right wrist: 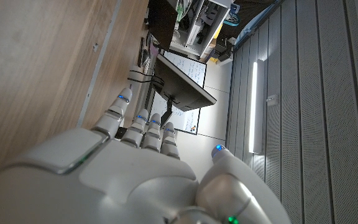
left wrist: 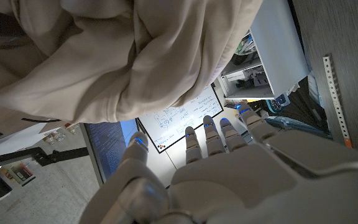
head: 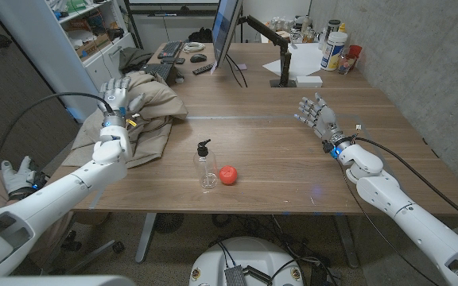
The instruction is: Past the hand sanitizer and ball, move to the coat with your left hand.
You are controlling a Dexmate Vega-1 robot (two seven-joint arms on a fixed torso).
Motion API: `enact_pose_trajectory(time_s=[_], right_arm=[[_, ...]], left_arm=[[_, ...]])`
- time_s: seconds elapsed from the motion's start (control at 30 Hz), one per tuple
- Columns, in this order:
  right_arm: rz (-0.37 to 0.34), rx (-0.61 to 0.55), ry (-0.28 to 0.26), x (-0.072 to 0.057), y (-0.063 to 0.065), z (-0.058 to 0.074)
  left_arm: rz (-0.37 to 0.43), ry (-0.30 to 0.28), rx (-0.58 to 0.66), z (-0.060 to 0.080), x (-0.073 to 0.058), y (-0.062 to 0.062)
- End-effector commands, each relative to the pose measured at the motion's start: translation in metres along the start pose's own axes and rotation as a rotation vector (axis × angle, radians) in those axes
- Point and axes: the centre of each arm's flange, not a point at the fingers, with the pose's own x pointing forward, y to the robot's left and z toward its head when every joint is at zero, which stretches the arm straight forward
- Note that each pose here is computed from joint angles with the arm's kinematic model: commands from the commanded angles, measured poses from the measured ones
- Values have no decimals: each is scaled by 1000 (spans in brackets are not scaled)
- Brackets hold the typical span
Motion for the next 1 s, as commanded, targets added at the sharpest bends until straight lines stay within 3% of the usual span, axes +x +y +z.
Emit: enact_pose_trajectory(time_s=[0.03, 0.47, 1.0], right_arm=[[2, -1, 4, 0, -1, -2], [-4, -4, 9, 0, -1, -3], [-13, -6, 20, 1, -2, -4]], left_arm=[[-9, 36, 6, -1, 4, 0], [-58, -7, -88, -9, 8, -3], [-34, -68, -88, -12, 22, 3]])
